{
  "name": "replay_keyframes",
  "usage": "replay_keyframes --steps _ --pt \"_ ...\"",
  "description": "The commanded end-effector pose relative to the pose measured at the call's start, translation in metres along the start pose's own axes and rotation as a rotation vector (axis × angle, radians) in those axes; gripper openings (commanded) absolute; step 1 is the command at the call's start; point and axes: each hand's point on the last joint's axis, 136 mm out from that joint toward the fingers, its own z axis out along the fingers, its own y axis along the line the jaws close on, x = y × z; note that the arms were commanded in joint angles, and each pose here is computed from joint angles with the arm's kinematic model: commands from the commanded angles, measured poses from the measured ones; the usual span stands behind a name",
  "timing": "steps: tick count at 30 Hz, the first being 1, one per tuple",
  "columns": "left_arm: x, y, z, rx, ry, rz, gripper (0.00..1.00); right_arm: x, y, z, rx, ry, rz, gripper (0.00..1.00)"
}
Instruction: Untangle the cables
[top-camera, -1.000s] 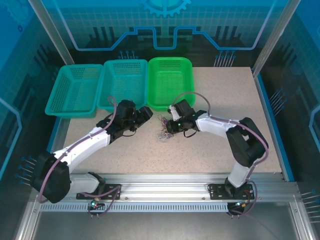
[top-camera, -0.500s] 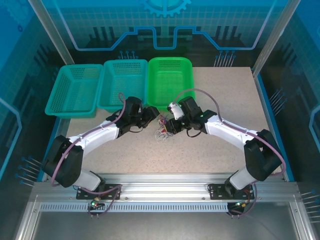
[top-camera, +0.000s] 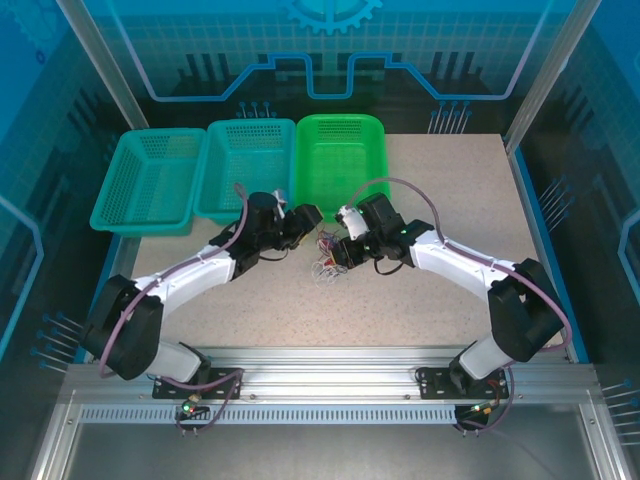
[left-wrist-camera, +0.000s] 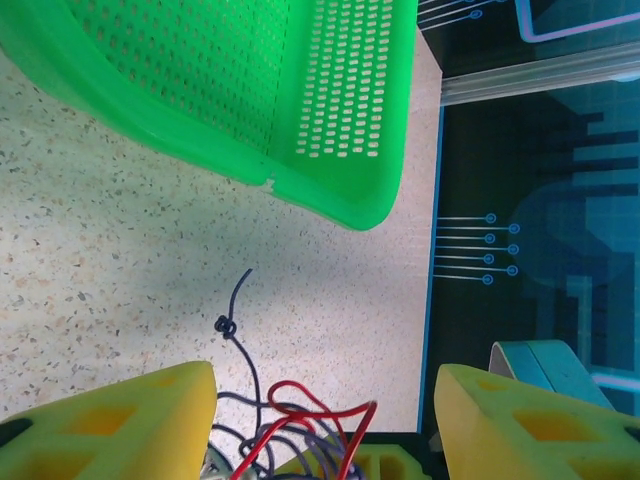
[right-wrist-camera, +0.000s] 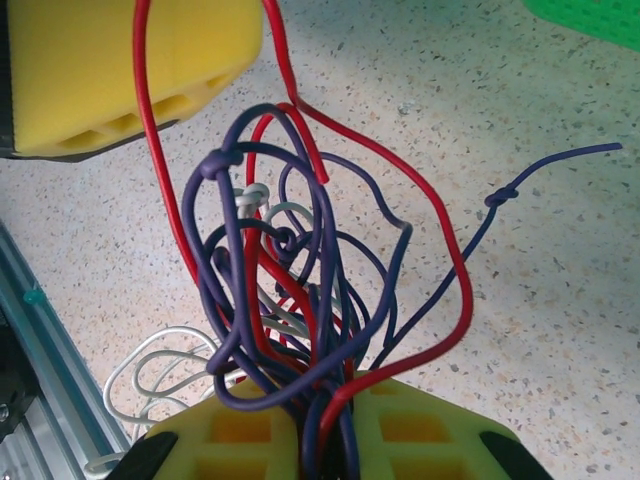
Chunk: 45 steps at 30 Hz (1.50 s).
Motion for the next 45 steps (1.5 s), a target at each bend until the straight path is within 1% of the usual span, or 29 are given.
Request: replay_keyframes --steps 1,2,3,5,6,7,9,11,12,13,17,19,22,24,27,30,32,36,41,45 --pt "0.006 -0.007 0.008 0.008 0.058 0.027 0.51 -0.001 0.009 0.000 -0.049 0.003 -0.015 0.14" --pt "0.007 -0.006 0.010 0.007 0.067 0.020 0.45 -0.001 0.009 0.000 -0.048 0.002 -0.015 0.14" --pt "0.009 -0.003 0.013 -0.005 0.076 0.014 0.36 -0.002 0.007 -0.001 -0.040 -0.002 -0.011 0.14" --pt "0.011 0.000 0.014 -0.016 0.076 0.014 0.17 -0.003 0.005 -0.001 -0.023 -0.009 -0.005 0.15" --pt "0.010 0.000 0.014 -0.018 0.069 0.013 0.05 -0.002 0.002 -0.001 -0.007 -0.007 0.003 0.15" --pt "0.009 0.001 0.013 -0.018 0.061 0.011 0.00 -0.001 -0.001 -0.001 0.006 -0.003 0.010 0.16" --pt "0.006 -0.003 0.010 -0.012 0.046 0.018 0.00 0.003 -0.008 0.000 0.039 0.002 0.028 0.17" --pt "0.000 -0.010 0.004 -0.004 0.024 0.033 0.00 0.009 -0.025 0.001 0.112 0.012 0.063 0.20" --pt "-0.004 -0.015 0.000 0.000 0.010 0.038 0.00 0.016 -0.037 0.001 0.160 0.024 0.086 0.24" --pt "-0.010 -0.021 -0.005 0.010 -0.010 0.037 0.00 0.025 -0.054 0.001 0.220 0.038 0.121 0.25" --pt "-0.033 -0.047 -0.028 0.079 -0.088 0.025 0.00 0.067 -0.111 -0.007 0.378 0.096 0.285 0.25" --pt "-0.044 -0.057 -0.041 0.092 -0.126 0.029 0.00 0.090 -0.130 -0.012 0.421 0.124 0.367 0.26" --pt "-0.052 -0.068 -0.055 0.095 -0.155 0.063 0.00 0.107 -0.147 -0.020 0.467 0.147 0.452 0.28" --pt "-0.053 -0.073 -0.059 0.090 -0.153 0.087 0.00 0.116 -0.154 -0.023 0.489 0.160 0.499 0.29" --pt "-0.053 -0.074 -0.063 0.076 -0.152 0.112 0.00 0.119 -0.161 -0.031 0.522 0.161 0.525 0.29" --pt "-0.063 -0.079 -0.078 0.074 -0.190 0.136 0.00 0.119 -0.164 -0.037 0.547 0.158 0.553 0.28" --pt "-0.076 -0.084 -0.095 0.074 -0.236 0.147 0.00 0.121 -0.168 -0.042 0.578 0.157 0.570 0.29" --pt "-0.106 -0.100 -0.141 0.086 -0.339 0.183 0.00 0.128 -0.179 -0.051 0.640 0.165 0.614 0.35" --pt "-0.130 -0.124 -0.199 0.079 -0.456 0.258 0.00 0.131 -0.182 -0.052 0.649 0.179 0.622 0.35" --pt "-0.147 -0.134 -0.236 0.051 -0.548 0.283 0.00 0.129 -0.181 -0.052 0.640 0.170 0.624 0.33"
